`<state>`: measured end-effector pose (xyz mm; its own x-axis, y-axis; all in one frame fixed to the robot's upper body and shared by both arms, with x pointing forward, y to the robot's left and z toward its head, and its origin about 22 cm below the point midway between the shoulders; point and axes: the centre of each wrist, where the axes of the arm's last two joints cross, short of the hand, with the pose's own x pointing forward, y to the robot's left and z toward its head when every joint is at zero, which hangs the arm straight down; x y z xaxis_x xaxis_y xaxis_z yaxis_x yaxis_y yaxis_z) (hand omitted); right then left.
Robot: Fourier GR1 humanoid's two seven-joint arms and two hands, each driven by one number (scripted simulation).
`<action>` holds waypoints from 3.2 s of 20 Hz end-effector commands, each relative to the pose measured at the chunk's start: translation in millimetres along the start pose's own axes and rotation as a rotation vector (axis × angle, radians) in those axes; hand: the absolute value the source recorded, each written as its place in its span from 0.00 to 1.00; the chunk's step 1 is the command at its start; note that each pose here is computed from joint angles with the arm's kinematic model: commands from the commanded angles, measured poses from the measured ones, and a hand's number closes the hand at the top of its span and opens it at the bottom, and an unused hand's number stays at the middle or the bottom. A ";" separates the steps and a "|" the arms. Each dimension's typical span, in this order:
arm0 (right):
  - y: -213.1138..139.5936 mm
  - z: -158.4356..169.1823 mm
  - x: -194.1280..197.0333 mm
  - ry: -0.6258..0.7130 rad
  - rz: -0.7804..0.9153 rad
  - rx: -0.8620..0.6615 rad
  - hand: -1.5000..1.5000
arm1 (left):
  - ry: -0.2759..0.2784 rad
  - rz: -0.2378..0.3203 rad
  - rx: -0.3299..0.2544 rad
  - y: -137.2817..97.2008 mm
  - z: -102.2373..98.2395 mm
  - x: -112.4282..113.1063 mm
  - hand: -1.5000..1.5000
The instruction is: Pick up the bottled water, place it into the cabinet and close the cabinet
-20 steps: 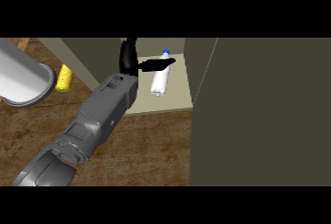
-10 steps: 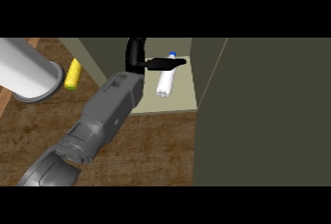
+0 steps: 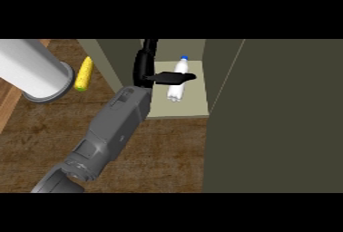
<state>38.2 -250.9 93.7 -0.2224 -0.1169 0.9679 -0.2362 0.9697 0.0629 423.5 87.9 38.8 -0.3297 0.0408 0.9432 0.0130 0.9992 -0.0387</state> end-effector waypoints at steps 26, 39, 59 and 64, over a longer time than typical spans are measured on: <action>12.1 -4.5 45.2 0.060 0.138 0.308 1.00 | 0.059 0.389 -0.277 32.4 168.7 23.4 1.00; 34.2 -9.8 60.7 0.018 0.133 0.574 1.00 | 0.010 0.352 -0.108 132.4 213.6 63.4 0.00; 80.6 -22.9 43.4 0.004 -0.193 0.748 1.00 | 0.031 0.390 -0.091 211.5 242.5 93.8 0.00; 85.8 -29.6 34.7 -0.010 -0.210 0.782 1.00 | 0.039 0.418 -0.121 220.1 245.8 101.5 0.00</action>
<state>44.2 -193.5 115.5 -0.0993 -0.1492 0.9838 -0.7540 0.6564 0.0234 166.4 304.7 42.0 -0.2512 0.4283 0.8680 0.2267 0.8979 -0.3774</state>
